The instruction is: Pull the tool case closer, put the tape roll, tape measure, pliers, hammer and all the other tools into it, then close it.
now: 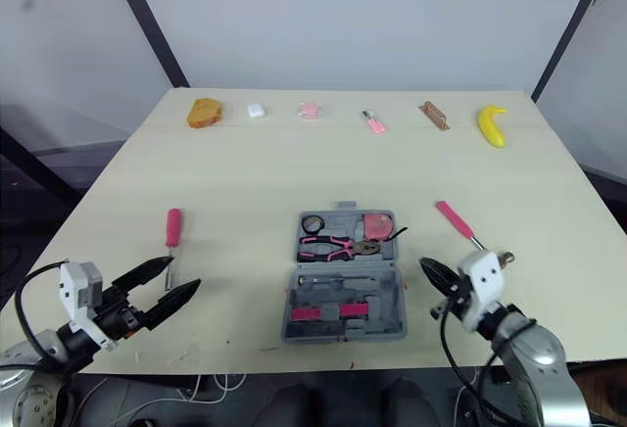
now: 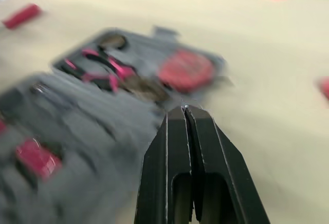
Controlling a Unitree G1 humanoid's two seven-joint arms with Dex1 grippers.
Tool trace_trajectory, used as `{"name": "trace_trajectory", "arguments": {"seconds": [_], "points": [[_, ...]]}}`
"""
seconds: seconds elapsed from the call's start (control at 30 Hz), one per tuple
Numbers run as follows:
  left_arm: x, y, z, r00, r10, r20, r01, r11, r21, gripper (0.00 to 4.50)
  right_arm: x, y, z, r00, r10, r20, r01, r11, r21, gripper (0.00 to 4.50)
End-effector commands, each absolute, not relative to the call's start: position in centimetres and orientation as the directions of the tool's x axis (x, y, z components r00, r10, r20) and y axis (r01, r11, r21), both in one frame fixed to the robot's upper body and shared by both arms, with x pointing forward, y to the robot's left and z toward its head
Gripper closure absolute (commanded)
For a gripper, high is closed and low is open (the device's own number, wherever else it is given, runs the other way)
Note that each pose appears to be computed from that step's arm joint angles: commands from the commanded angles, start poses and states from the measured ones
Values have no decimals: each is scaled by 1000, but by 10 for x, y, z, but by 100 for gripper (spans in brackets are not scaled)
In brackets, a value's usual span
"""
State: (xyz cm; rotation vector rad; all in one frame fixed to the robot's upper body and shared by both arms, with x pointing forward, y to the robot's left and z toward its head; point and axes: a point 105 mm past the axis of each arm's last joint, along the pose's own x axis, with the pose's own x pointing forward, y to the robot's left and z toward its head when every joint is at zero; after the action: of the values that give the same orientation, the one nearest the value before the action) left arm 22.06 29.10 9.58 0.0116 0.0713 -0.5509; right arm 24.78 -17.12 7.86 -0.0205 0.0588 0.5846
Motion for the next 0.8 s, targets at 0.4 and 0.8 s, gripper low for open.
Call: {"name": "trace_trajectory", "arguments": {"seconds": [0.4, 0.8], "points": [[179, 348, 66, 975, -187, -118, 189, 982, 9, 0, 168, -285, 58, 980, 177, -85, -178, 984, -1, 4], [201, 323, 96, 910, -410, -61, 414, 907, 81, 0, 177, -270, 63, 967, 243, -78, -240, 969, 51, 4]]}}
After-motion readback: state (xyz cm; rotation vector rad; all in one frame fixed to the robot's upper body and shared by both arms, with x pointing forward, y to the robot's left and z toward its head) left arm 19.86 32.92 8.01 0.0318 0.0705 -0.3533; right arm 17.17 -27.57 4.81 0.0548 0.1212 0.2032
